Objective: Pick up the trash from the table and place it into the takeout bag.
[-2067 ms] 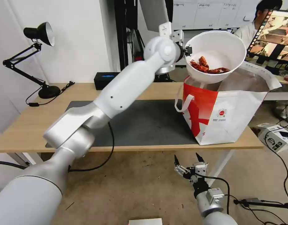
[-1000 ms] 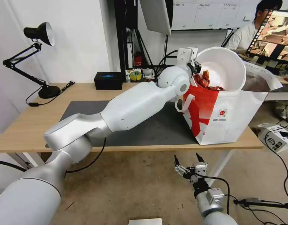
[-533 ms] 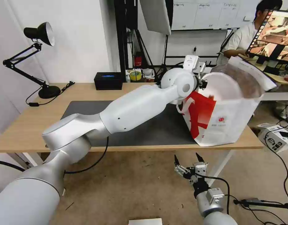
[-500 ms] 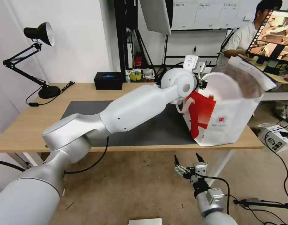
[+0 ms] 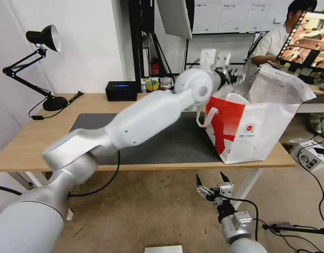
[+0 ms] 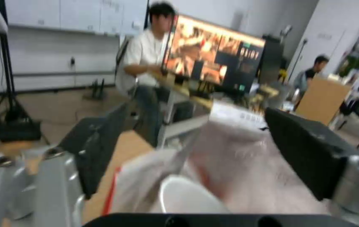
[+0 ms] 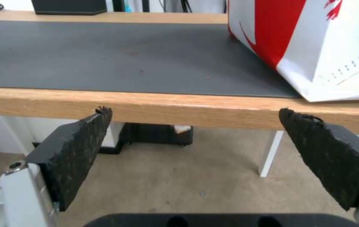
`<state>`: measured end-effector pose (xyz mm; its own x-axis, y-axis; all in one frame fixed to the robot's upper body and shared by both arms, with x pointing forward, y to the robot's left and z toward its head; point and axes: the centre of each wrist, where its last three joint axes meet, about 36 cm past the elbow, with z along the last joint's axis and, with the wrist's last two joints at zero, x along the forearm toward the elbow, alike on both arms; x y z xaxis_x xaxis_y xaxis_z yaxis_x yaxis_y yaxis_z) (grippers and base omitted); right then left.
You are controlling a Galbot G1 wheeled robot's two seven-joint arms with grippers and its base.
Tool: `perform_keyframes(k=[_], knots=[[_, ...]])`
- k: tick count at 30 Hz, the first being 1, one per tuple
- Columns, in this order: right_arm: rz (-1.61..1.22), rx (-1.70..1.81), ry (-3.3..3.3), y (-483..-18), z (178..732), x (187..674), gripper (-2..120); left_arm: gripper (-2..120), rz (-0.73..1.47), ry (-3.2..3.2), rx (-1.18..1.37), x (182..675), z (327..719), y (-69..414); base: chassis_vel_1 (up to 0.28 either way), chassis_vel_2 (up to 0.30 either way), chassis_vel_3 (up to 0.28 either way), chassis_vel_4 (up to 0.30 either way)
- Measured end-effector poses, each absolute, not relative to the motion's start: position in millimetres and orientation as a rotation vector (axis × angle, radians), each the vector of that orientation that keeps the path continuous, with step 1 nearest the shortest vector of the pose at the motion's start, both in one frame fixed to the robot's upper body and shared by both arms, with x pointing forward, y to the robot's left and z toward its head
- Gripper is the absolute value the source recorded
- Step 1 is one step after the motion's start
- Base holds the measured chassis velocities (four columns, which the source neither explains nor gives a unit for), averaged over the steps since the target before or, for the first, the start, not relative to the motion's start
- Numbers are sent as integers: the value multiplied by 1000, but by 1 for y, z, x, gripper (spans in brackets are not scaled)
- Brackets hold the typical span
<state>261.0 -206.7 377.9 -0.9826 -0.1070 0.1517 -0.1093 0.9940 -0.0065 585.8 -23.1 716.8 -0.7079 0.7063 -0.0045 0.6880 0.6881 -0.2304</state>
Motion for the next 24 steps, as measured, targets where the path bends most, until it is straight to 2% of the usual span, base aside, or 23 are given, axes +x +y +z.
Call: perform_keyframes(k=[2, 6, 7, 9, 10, 11, 12, 16, 24], knots=[[22, 163, -2985, -207, 378, 261, 100, 97, 350, -2826, -1166, 586, 718, -10, 0, 0, 0, 0], [22, 162, -2985, -207, 378, 261, 100, 100, 390, -2904, -1144, 584, 700, 65, 0, 0, 0, 0], [22, 162, -2985, -207, 378, 261, 100, 100, 390, -2904, -1144, 584, 700, 65, 0, 0, 0, 0], [22, 163, -2985, -207, 378, 261, 100, 100, 381, -2935, -1116, 577, 680, 102, 0, 0, 0, 0], [22, 163, -2985, -207, 378, 261, 100, 100, 381, -2935, -1116, 577, 680, 102, 0, 0, 0, 0], [22, 163, -2985, -207, 378, 261, 100, 100, 347, -2974, -1058, 570, 658, 132, 0, 0, 0, 0], [22, 163, -2985, -207, 378, 261, 100, 100, 347, -2974, -1058, 570, 658, 132, 0, 0, 0, 0], [22, 163, -2985, -207, 378, 261, 100, 100, 322, -3033, -926, 549, 622, 192, 0, 0, 0, 0], [22, 163, -2985, -207, 378, 261, 100, 100, 325, -3082, -779, 508, 585, 253, 0, 0, 0, 0]])
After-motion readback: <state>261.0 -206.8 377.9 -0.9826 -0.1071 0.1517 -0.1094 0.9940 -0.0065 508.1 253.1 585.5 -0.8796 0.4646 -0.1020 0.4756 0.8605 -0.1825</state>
